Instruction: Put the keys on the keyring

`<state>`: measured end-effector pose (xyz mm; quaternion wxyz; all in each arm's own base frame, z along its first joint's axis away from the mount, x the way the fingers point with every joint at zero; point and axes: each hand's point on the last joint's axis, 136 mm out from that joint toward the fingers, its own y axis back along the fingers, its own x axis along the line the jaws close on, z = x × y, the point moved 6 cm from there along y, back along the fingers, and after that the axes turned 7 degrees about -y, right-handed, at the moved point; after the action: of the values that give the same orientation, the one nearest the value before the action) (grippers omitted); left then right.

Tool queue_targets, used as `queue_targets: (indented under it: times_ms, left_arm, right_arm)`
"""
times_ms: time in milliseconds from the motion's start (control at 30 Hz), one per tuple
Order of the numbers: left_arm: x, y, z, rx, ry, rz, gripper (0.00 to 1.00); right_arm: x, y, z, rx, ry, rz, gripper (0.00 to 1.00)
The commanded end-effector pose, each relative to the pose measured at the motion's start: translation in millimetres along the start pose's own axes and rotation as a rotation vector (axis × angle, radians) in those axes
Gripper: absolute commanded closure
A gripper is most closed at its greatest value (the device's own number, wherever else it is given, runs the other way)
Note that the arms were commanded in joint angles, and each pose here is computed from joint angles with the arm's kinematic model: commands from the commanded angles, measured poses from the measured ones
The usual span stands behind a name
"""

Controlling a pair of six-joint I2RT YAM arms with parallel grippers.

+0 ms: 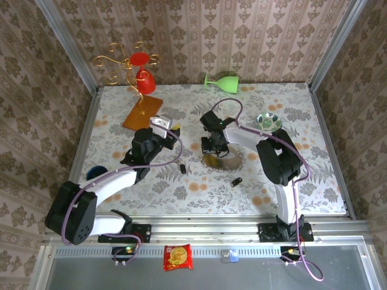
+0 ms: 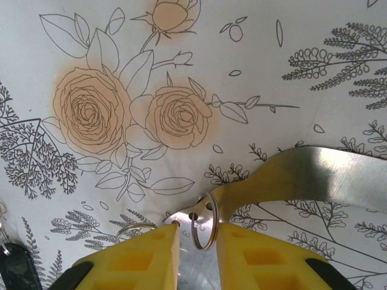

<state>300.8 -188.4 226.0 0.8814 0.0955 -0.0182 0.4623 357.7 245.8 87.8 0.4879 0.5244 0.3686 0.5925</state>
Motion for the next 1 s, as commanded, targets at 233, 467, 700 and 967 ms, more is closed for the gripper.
queue_targets:
  times_ms: [233,467,700,967]
  left_arm:
    - [-3,4,13,-0.048,-0.021,0.007,0.62]
    - [-6,3,16,-0.041,-0.063,0.01,0.63]
    - [-1,9,26,-0.057,-0.082,0.05,0.63]
    - [10,22,64,-0.067,-0.136,-0.065,0.56]
  right_arm:
    - [-2,-9,2,0.015,-0.003,-0.052,0.81]
    - [-1,-6,5,0.003,0.006,-0.052,0.96]
    - [10,36,13,-0.124,0.079,0.024,1.0]
    - [33,132,20,-0.414,0.359,0.204,1.0]
